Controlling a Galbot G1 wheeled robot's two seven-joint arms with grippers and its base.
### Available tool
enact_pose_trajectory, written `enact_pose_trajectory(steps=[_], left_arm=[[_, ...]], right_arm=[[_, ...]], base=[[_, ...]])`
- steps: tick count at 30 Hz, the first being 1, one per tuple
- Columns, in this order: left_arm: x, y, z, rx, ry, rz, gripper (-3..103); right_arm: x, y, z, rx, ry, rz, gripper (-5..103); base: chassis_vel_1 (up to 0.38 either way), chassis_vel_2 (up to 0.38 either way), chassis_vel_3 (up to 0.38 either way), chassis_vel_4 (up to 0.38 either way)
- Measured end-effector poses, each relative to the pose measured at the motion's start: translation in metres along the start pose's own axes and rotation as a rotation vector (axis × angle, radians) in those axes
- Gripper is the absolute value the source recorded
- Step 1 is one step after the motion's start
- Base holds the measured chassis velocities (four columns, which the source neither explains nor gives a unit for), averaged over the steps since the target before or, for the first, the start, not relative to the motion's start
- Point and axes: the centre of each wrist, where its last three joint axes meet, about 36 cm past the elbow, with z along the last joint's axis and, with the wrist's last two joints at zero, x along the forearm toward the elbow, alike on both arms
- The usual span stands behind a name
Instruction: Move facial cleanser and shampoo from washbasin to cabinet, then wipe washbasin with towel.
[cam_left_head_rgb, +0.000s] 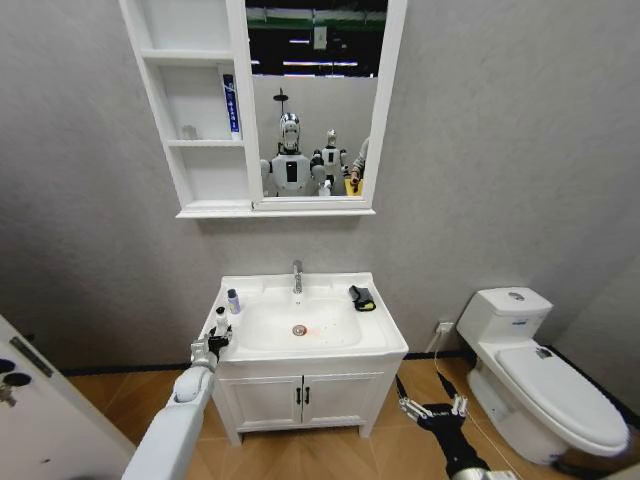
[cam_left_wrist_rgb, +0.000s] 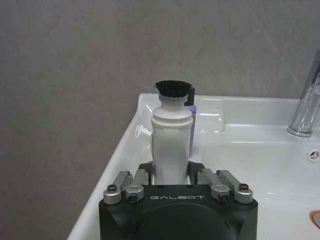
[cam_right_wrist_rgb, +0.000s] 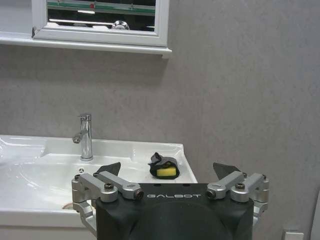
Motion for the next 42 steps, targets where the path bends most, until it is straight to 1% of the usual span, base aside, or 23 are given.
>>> enact_pose_trajectory(steps=[3,7,10,11,13,14,16,18,19,21,22,23,26,27,29,32,33,34,36,37,39,40,42], left_arm=[[0.007,0.007,-0.011,-0.007,-0.027,0.001,33],[0.022,0.015,-0.030,-0.028,-0.062,0.000,30],[0.049,0.023,-0.065,-0.078,-0.127,0.022,30],[0.049,0.023,-0.065,-0.078,-0.127,0.022,30],[0.071,0.021,-0.102,-0.100,-0.190,0.049,30],[0.071,0.021,-0.102,-0.100,-0.190,0.049,30],[0.094,0.020,-0.149,-0.159,-0.257,0.107,30],[0.106,0.023,-0.186,-0.224,-0.280,0.145,30],[0.106,0.023,-0.186,-0.224,-0.280,0.145,30],[0.117,0.026,-0.243,-0.269,-0.296,0.160,30],[0.119,0.027,-0.261,-0.279,-0.302,0.162,30],[0.119,0.027,-0.261,-0.279,-0.302,0.162,30],[0.117,0.030,-0.328,-0.306,-0.323,0.132,30],[0.117,0.030,-0.328,-0.306,-0.323,0.132,30],[0.107,0.026,-0.373,-0.292,-0.276,0.101,30],[0.098,0.022,-0.397,-0.275,-0.253,0.080,30],[0.078,0.018,-0.423,-0.228,-0.202,0.065,30],[0.078,0.018,-0.423,-0.228,-0.202,0.065,30],[0.052,0.013,-0.460,-0.174,-0.173,0.041,30],[0.052,0.013,-0.460,-0.174,-0.173,0.041,30],[0.029,0.004,-0.492,-0.129,-0.155,0.037,30],[0.029,0.004,-0.492,-0.129,-0.155,0.037,30],[-0.004,-0.008,-0.508,-0.104,-0.118,0.019,30]], right_arm=[[0.000,0.001,0.000,-0.004,-0.001,-0.001,100],[-0.001,0.002,0.000,-0.008,-0.001,-0.005,100],[0.000,0.006,0.000,-0.012,-0.002,-0.010,100],[0.000,0.006,0.000,-0.012,-0.002,-0.010,100],[0.000,0.008,0.000,-0.015,-0.006,-0.014,100],[0.000,0.008,0.000,-0.015,-0.006,-0.014,100],[-0.002,0.009,0.000,-0.016,-0.015,-0.013,100],[-0.003,0.009,-0.001,-0.015,-0.020,-0.011,100],[-0.003,0.009,-0.001,-0.015,-0.020,-0.011,100],[-0.003,0.010,-0.002,-0.015,-0.024,-0.009,100],[-0.003,0.010,-0.003,-0.016,-0.026,-0.009,100],[-0.003,0.010,-0.003,-0.016,-0.026,-0.009,100],[-0.004,0.009,-0.004,-0.009,-0.032,-0.010,100],[-0.004,0.009,-0.004,-0.009,-0.032,-0.010,100],[-0.004,0.008,-0.007,-0.004,-0.033,-0.008,100],[-0.003,0.007,-0.008,-0.002,-0.031,-0.005,100],[-0.002,0.006,-0.008,0.001,-0.028,-0.001,100],[-0.002,0.006,-0.008,0.001,-0.028,-0.001,100],[-0.001,0.005,-0.007,0.001,-0.026,-0.003,100],[-0.001,0.005,-0.007,0.001,-0.026,-0.003,100],[-0.001,0.005,-0.007,-0.003,-0.027,-0.005,100],[-0.001,0.005,-0.007,-0.003,-0.027,-0.005,100],[-0.002,0.005,-0.005,-0.006,-0.028,-0.002,100]], base=[[0.000,0.000,0.000,0.000],[0.000,0.000,0.000,0.000],[0.000,0.000,0.000,0.000],[0.000,0.000,0.000,0.000],[0.000,0.000,0.000,0.000],[0.000,0.000,0.000,0.000],[0.000,0.000,0.000,0.000],[0.000,0.000,0.000,0.000],[0.000,0.000,0.000,0.000],[0.000,0.000,0.000,0.000],[0.000,0.000,0.000,0.000],[0.000,0.000,0.000,0.000],[0.000,0.000,0.000,0.000],[0.000,0.000,0.000,0.000],[0.000,0.000,0.000,0.000],[0.000,0.000,0.000,0.000],[0.000,0.000,0.000,0.000],[0.000,0.000,0.000,0.000],[0.000,0.000,0.000,0.000],[0.000,0.000,0.000,0.000],[0.000,0.000,0.000,0.000],[0.000,0.000,0.000,0.000],[0.000,0.000,0.000,0.000]])
